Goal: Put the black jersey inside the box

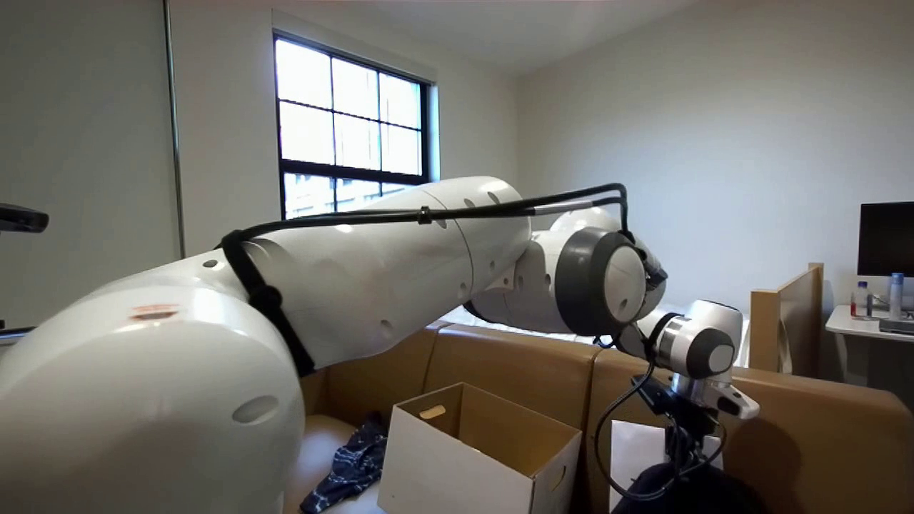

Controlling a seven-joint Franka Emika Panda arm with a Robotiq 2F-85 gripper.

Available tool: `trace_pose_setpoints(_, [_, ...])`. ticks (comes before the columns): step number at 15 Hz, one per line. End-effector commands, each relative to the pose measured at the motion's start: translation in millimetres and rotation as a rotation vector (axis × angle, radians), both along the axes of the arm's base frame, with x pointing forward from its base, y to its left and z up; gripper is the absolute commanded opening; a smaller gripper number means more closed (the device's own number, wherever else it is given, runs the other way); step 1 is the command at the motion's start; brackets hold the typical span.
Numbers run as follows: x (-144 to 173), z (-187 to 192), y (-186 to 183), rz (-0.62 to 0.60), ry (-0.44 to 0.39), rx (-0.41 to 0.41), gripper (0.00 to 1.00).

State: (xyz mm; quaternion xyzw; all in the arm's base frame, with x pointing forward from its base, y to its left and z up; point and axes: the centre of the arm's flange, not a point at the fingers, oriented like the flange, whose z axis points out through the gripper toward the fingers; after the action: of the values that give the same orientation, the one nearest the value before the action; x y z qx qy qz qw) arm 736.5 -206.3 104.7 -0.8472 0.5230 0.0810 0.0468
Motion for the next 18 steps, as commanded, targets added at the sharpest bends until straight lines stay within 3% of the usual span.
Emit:
trace_pose_setpoints(1, [-47, 62, 33, 0.086, 0.032, -0.071, 0.09])
trace_pose_setpoints(4, [-51, 94, 56, 0.112, 0.007, -0.104, 0.09])
trace_pose_setpoints(13, [-69, 192, 111, -0.016, -0.310, -0.147, 0.09])
trace_pose_setpoints(15, [-82, 209, 116, -0.051, -0.329, -0.170, 0.09])
trace_pose_setpoints(16, [-29, 177, 103, 0.001, -0.291, -0.161, 0.16])
trace_pose_setpoints(18, [-43, 189, 108, -0.014, -0.298, -0.162, 0.16])
